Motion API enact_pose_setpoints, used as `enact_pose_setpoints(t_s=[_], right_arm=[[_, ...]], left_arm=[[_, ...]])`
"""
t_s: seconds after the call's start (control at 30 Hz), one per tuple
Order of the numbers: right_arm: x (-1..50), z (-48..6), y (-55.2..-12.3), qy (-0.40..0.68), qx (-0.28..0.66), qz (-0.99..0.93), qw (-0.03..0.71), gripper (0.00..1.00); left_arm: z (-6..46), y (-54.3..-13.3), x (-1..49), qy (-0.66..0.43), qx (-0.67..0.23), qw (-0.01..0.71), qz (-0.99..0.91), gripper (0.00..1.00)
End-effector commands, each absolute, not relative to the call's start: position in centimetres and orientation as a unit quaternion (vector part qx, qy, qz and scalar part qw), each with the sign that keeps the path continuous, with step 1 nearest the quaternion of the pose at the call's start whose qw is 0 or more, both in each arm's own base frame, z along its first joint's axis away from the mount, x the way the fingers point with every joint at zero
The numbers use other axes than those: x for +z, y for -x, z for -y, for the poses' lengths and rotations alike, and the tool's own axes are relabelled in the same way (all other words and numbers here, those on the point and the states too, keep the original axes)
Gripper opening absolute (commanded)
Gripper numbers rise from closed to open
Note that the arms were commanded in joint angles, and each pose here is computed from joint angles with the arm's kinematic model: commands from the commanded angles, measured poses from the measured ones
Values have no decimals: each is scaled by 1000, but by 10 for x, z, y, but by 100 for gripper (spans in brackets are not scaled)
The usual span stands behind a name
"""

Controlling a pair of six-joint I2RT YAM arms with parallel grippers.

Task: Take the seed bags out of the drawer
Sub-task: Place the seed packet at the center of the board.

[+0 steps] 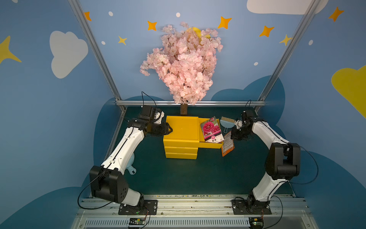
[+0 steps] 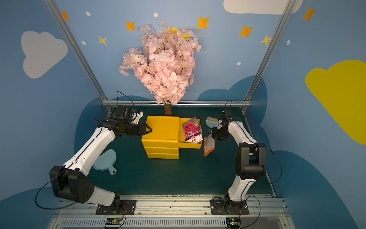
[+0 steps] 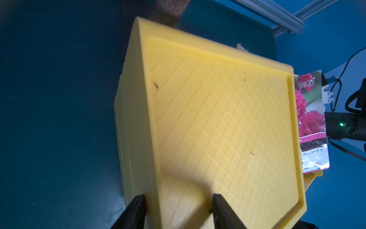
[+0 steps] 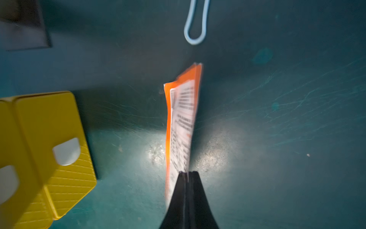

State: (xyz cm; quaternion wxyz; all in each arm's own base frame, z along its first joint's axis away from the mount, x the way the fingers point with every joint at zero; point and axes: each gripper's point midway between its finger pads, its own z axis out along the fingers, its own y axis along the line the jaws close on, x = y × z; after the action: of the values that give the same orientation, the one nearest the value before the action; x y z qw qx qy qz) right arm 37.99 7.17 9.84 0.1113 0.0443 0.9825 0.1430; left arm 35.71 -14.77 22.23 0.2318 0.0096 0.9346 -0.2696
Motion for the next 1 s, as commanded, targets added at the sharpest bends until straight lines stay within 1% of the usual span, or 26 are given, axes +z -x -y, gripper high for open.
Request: enact_pose_setpoints(t_s=[0.0, 0.23, 0.37, 0.43, 0.53, 0.67, 0.97], right_arm=[[89, -64, -373, -35, 112, -988, 101, 0], [66, -37, -374, -50, 17, -995, 79, 0], [63, -27, -376, -59, -12, -995, 76, 23], [68, -25, -377, -64, -19, -994, 85, 29], [86, -23, -380, -67, -23, -992, 109, 31], [120, -35, -382, -58, 0, -987, 149, 29], [222, -102, -375, 19, 81, -965, 247, 29]], left_arm=[[152, -347, 191, -17, -263, 178, -948, 55], [153, -347, 191, -17, -264, 177, -948, 55], [153, -346, 191, -18, -265, 176, -948, 55], [153, -346, 190, -17, -265, 175, -948, 55], [152, -346, 191, -17, -263, 177, -948, 56], [151, -344, 190, -16, -261, 178, -949, 57], [147, -339, 189, -11, -255, 179, -950, 57]])
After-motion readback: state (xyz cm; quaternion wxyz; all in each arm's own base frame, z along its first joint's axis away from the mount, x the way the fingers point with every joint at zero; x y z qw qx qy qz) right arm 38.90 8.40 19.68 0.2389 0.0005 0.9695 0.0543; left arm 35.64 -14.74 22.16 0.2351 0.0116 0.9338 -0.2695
